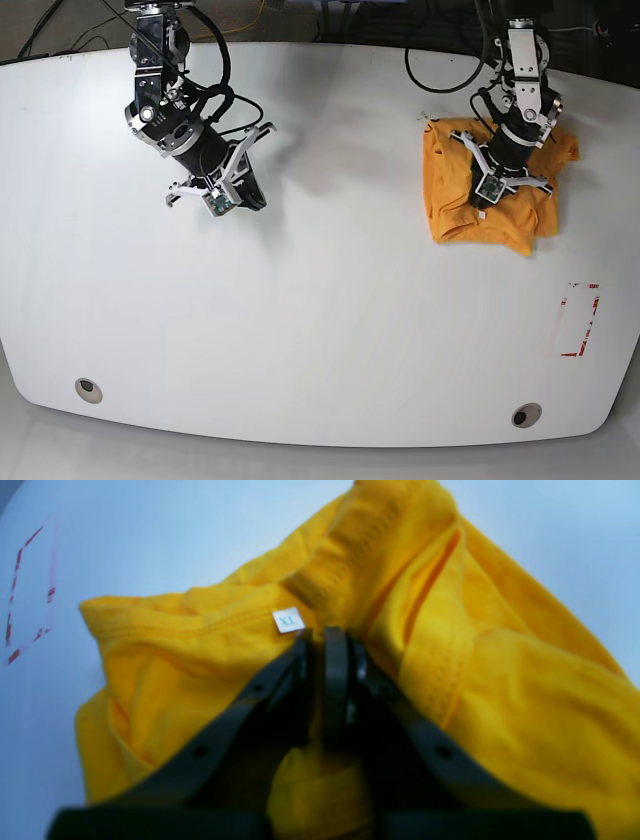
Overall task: Layout the t-shirt on the table in an organized manner, then fold the t-shirt properly
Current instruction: 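Grasp the folded shirt with the left gripper and drag it aside, then slide the folded shirt with the left gripper to the table's edge and release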
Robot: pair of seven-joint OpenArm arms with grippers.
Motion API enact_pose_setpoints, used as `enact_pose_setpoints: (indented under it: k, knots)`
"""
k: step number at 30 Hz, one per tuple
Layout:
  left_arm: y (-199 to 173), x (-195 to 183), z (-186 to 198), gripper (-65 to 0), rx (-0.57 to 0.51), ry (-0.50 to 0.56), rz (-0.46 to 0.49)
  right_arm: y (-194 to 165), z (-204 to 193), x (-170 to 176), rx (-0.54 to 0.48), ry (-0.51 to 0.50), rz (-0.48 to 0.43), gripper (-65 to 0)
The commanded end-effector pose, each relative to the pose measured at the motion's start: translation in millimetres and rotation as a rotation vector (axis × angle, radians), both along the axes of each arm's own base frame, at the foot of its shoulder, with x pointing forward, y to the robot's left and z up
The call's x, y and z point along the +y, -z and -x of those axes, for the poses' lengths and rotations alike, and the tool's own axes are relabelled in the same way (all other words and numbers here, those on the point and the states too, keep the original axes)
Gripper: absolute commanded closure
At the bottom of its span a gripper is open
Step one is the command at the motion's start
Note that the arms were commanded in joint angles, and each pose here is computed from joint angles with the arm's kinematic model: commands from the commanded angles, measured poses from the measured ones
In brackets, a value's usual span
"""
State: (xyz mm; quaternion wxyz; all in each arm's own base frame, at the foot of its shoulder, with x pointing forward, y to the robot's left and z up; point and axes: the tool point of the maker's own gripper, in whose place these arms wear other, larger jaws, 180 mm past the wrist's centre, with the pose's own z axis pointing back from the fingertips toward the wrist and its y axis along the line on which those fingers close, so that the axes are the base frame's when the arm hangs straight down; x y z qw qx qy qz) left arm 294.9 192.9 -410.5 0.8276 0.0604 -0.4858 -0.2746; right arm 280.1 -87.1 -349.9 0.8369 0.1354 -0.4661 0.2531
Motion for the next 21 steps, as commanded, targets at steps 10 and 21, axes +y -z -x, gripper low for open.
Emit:
enact_pose_setpoints:
  k: [10,21]
  knots:
    - [-56,-20,-18,-2.2,-0.148,0.013,-0.006,-15,-6,1,-0.053,-0.001,-0.024,-2.0]
    - [-59,-98,-3,-2.2,-0.152,0.09,0.122,-16,-7,1,-0.054,-0.001,-0.024,-2.0]
